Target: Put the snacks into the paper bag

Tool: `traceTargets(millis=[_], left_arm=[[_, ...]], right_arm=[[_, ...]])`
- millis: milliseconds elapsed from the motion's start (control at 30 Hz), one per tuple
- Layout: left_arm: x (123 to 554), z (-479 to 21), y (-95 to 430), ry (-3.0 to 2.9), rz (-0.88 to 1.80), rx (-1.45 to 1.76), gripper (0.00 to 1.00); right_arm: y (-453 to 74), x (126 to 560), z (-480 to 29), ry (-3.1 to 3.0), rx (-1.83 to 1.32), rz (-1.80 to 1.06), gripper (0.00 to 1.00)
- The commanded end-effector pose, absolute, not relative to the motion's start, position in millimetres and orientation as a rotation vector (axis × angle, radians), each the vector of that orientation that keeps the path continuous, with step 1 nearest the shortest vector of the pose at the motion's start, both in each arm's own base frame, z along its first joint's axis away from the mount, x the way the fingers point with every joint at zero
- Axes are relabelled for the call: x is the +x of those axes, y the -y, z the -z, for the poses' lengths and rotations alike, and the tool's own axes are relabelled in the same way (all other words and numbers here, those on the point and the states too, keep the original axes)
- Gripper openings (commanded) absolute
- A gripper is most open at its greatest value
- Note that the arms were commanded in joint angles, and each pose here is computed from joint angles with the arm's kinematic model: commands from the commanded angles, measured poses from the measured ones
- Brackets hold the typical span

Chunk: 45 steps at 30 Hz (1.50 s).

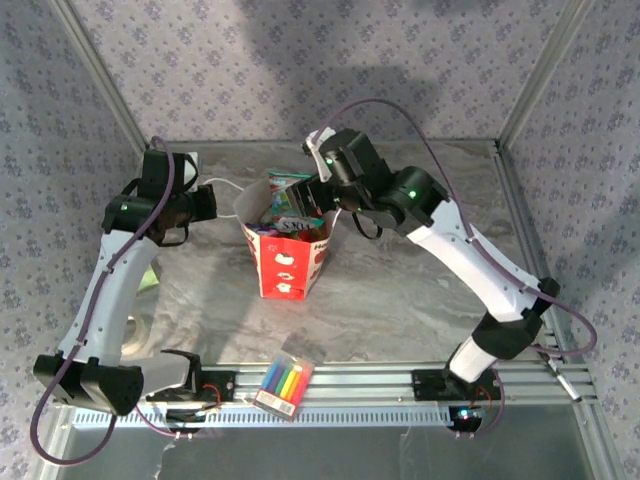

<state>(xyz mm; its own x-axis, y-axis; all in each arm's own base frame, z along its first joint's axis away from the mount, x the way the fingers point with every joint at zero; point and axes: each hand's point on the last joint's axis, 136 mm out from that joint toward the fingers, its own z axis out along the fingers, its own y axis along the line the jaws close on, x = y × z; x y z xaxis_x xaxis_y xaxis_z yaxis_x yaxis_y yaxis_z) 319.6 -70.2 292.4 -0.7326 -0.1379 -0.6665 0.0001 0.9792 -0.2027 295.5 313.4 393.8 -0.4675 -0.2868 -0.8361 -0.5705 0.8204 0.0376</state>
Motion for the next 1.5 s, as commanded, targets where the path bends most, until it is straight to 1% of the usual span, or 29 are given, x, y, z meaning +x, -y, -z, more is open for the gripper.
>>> traceTargets(millis=[0, 67, 167, 300, 500, 767, 1000, 1167, 1400, 1467], left_arm=[[320.4, -307.9, 71.1, -2.341, 0.25, -0.085, 0.09], [320.7, -308.9, 71.3, -2.34, 0.251, -0.084, 0.09], [320.7, -309.2, 71.5, -2.339, 0.252, -0.083, 0.09], [320.8, -306.3, 71.6, -2.348, 0.25, -0.082, 0.09], [320.5, -302.4, 71.6, -2.358, 0.246, -0.077, 0.09], [319.3, -298.2, 70.6, -2.367, 0.236, -0.072, 0.09], [321.3, -296.5, 70.5, -2.371, 0.229, -0.068, 0.09], [322.8, -293.6, 71.1, -2.377, 0.229, -0.068, 0.09], [323.7, -294.0, 71.9, -2.377, 0.231, -0.061, 0.09], [323.0, -293.0, 71.1, -2.38, 0.224, -0.059, 0.09]], right_arm=[[-298.5, 300.5, -398.4, -2.058, -0.586, -0.352, 0.87], [-292.2, 304.3, -399.3, -2.048, -0.555, -0.363, 0.86], [-294.3, 308.7, -391.3, -2.073, -0.541, -0.418, 0.8], [-312.9, 314.0, -374.1, -2.122, -0.568, -0.475, 0.7], [-339.1, 319.6, -358.0, -2.153, -0.624, -0.506, 0.7], [-342.5, 327.3, -322.8, -2.292, -0.607, -0.431, 0.7], [-336.6, 319.3, -306.5, -2.378, -0.547, -0.44, 0.61], [-332.0, 314.7, -286.6, -2.449, -0.507, -0.434, 0.61], [-336.0, 324.9, -263.0, -2.509, -0.486, -0.425, 0.61], [-339.6, 327.9, -260.5, -2.509, -0.488, -0.44, 0.58]])
